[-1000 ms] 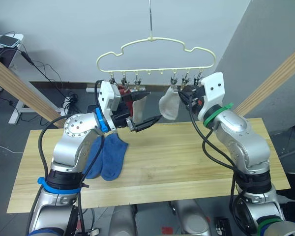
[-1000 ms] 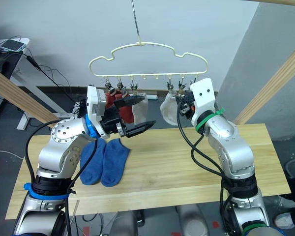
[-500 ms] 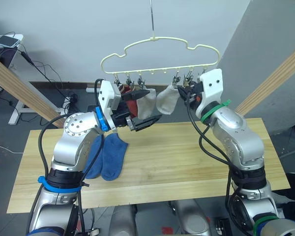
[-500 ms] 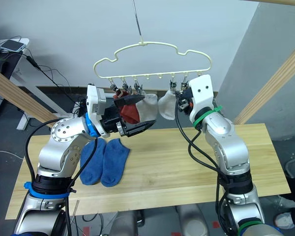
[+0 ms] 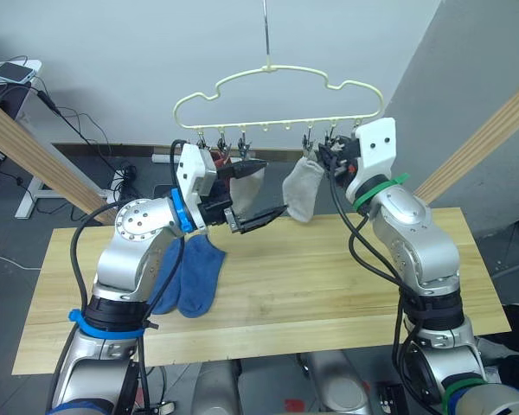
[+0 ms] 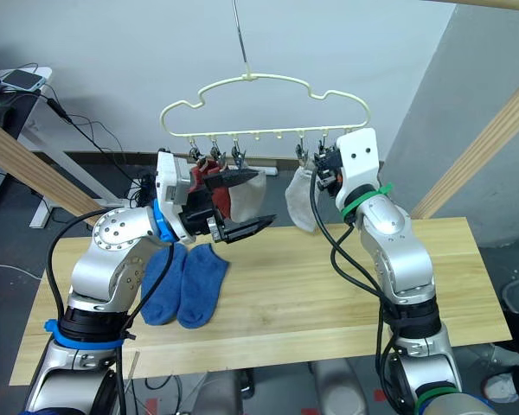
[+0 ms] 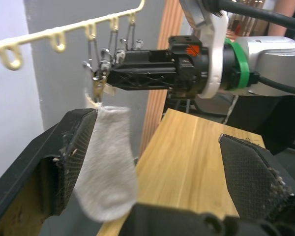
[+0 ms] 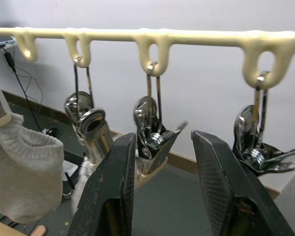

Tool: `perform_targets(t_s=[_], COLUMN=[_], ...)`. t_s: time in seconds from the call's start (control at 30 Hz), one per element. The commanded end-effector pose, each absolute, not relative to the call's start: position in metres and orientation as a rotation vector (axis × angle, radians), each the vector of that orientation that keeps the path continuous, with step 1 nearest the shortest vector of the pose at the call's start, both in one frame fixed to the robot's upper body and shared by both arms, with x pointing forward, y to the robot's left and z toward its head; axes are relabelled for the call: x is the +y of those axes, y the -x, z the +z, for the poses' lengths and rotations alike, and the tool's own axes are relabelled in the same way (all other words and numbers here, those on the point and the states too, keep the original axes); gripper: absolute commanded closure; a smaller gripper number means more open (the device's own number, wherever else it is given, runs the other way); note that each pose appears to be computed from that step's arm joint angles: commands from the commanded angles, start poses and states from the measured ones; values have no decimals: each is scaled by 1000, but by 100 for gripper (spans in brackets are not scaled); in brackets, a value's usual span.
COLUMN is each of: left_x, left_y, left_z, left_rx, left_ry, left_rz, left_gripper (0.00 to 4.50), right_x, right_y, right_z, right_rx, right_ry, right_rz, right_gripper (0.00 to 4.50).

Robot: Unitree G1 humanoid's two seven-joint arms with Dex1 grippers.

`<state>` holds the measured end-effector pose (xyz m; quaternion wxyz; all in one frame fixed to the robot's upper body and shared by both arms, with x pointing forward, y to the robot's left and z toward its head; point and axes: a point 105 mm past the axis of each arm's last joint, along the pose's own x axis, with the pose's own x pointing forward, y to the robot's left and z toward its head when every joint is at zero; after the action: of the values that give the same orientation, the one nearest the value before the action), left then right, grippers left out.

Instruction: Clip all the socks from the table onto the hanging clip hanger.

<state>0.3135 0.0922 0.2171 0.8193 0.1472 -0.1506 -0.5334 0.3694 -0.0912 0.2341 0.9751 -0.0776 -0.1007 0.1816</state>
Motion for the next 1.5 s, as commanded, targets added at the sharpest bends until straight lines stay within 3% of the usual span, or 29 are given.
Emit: perform_targets(t_s=[0.03,1.5], left_x=[90,93], left_y=[-311,-314], left_z=[224,215], left_rx=[-364,-365], left_ry=[-332,-345], left_rz=[-1143,-1146], left_gripper=[0,0], right_x=[-97,-58], right_y=[-362,-367], right_z=[255,258], right_rx=[-282,-291], right_ry=[152,72], right_rz=[328,446], right_gripper=[264,264])
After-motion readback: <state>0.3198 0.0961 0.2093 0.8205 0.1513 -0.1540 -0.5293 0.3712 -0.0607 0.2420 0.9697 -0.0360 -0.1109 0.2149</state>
